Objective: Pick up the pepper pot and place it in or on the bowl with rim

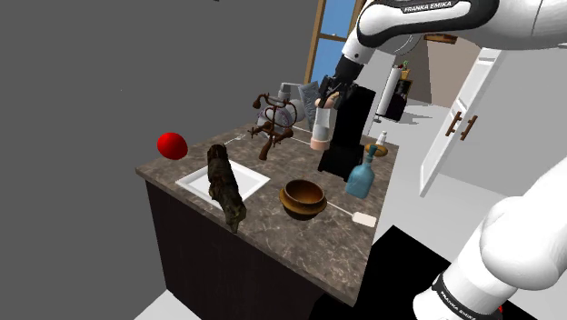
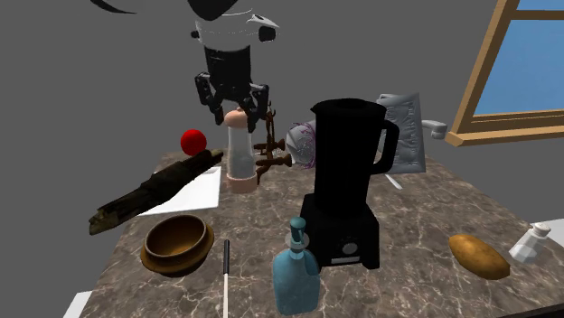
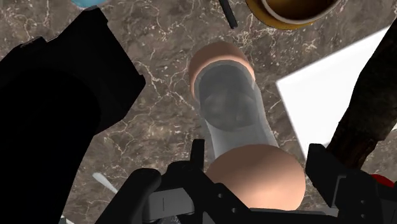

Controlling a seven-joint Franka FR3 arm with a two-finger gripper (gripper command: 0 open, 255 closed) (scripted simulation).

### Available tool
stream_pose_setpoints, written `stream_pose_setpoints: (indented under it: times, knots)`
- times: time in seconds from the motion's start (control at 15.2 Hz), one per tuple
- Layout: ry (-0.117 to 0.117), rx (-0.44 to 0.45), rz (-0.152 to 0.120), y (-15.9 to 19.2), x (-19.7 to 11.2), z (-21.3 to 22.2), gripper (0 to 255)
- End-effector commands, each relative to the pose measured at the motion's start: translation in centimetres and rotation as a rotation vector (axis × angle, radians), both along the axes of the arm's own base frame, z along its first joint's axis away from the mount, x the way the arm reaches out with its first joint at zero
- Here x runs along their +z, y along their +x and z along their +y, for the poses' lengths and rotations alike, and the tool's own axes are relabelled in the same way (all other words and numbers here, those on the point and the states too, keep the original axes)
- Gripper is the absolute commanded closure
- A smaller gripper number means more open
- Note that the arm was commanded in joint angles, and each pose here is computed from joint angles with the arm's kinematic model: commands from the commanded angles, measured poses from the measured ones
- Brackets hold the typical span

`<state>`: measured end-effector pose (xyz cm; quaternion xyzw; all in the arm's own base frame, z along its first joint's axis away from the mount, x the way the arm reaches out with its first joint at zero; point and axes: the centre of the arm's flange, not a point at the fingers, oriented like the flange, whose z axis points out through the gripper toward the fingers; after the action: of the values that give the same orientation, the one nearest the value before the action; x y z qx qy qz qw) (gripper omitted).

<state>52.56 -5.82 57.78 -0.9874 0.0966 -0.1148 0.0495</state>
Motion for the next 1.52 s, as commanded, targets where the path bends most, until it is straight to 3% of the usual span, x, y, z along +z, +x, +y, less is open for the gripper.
stream_pose_setpoints:
  times: [0.0, 0.79, 1.45]
  knots:
    - [0.000, -0.001, 0.000, -1.5, 1.0, 2.0, 255]
    - [0.000, -0.001, 0.000, -10.6, 4.9, 14.9, 255]
    - [0.000, -0.001, 0.000, -10.6, -0.4, 14.9, 255]
